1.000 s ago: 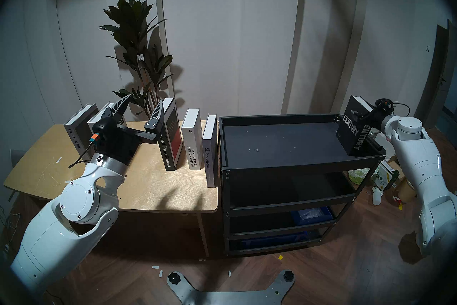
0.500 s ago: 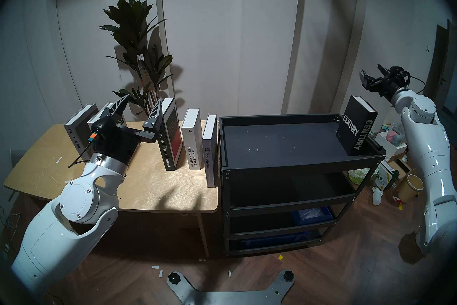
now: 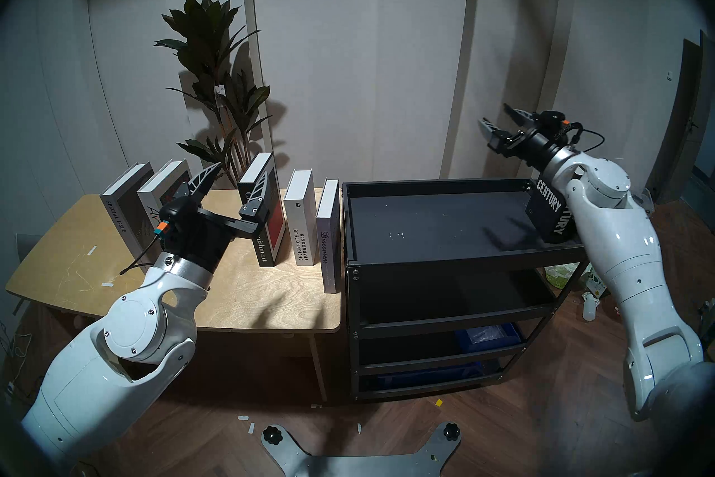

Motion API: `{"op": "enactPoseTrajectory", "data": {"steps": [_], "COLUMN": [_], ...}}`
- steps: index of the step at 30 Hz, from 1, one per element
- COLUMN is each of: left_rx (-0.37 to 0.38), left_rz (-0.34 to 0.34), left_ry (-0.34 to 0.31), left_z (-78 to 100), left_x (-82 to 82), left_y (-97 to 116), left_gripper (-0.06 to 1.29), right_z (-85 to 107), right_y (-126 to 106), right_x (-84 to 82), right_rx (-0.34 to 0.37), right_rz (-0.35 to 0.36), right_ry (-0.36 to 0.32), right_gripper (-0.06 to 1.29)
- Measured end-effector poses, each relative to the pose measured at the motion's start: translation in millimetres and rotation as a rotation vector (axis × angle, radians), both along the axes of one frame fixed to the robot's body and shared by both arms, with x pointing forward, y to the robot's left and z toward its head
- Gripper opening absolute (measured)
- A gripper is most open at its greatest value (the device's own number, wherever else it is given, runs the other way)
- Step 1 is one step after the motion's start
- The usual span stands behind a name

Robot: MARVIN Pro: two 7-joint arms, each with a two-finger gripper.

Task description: Move the books from the display table onto the shelf, standing them upright with spines facing out and tallest at one end

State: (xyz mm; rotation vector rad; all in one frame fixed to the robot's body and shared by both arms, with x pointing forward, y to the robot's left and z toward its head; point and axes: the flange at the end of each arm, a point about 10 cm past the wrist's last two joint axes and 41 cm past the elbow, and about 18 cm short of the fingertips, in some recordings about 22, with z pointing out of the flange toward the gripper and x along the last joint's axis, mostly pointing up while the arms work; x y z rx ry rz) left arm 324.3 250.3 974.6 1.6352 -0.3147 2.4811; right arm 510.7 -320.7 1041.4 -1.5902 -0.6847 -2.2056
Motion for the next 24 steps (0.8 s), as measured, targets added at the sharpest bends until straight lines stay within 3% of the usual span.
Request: {"op": "enactPoseTrajectory", "data": {"steps": [6, 12, 24], "left_rx": [0.002, 0.013, 0.070], "left_rz": [0.002, -0.008, -0.056], "left_ry": [-0.002, 0.014, 0.037], "left_z": [0.7, -5.2, -15.8], "left_x": [-2.2, -7.6, -19.9], "left_y": [-0.9, -4.4, -15.0], "left_gripper": [1.26, 1.26, 1.26], "right_z": [6.6, -2.5, -21.2], "right_y": [25.6, 44.4, 61.2], "right_x": [-15.6, -31.4, -63.5], "right_rx": [0.045, 0.087, 0.191], "right_rz": [0.085, 0.124, 0.060], "right_ry": [-0.048, -0.047, -0.023], "right_gripper": [1.22, 1.22, 1.22]}}
